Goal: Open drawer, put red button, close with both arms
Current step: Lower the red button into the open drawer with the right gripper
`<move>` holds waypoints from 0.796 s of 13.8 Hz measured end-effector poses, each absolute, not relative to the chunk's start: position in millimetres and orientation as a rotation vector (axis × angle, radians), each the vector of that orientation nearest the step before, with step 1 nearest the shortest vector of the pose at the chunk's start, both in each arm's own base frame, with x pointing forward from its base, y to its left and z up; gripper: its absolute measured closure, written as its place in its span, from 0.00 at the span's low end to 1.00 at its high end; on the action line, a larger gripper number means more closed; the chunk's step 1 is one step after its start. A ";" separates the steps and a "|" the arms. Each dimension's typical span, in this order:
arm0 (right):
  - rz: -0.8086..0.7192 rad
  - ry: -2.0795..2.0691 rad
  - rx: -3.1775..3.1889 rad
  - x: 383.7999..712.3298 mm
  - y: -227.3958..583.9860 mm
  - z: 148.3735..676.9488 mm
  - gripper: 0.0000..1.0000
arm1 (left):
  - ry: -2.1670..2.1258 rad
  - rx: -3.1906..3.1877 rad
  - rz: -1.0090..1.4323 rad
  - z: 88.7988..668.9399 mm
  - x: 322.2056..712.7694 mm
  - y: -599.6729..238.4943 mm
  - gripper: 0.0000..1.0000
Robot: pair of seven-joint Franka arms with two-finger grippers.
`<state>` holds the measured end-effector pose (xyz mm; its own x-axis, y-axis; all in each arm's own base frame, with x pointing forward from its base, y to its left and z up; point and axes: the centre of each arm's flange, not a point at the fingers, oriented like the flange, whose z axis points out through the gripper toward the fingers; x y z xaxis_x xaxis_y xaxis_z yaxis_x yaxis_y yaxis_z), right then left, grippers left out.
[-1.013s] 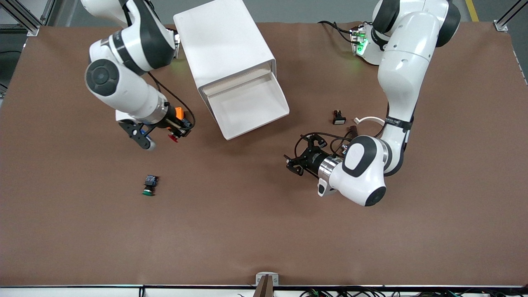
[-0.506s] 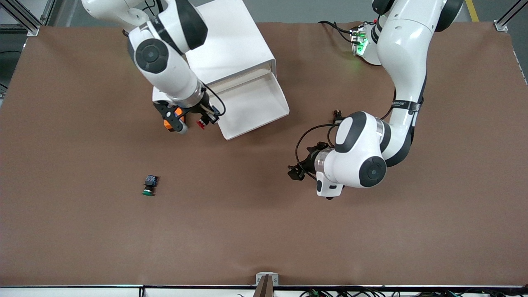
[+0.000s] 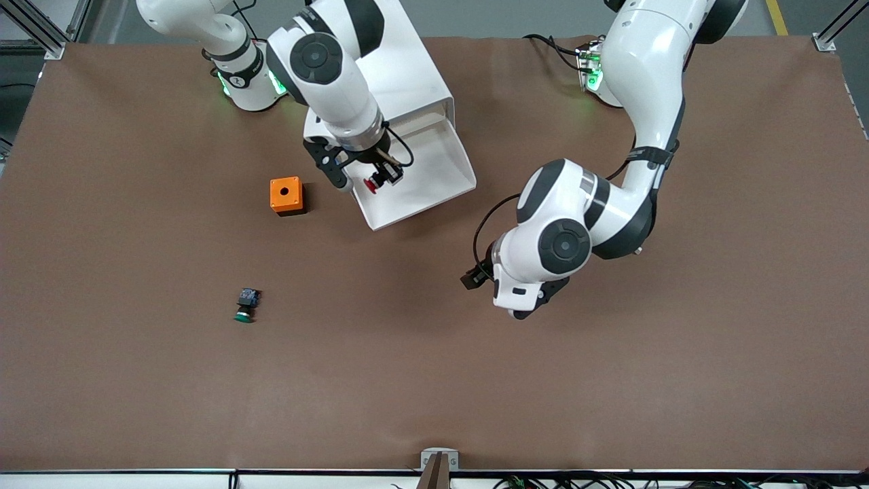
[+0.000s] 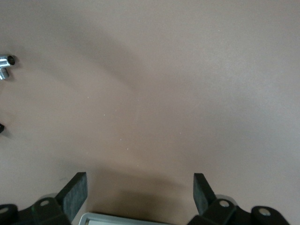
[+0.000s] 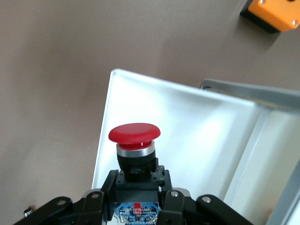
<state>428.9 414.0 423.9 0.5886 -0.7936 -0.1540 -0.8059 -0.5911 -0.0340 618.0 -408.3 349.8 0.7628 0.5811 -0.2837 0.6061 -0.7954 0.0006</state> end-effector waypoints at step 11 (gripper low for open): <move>0.148 1.500 -2.648 388.4 468.1 365.2 0.60 | 1.031 2.933 -0.230 340.3 593.4 -448.1 0.00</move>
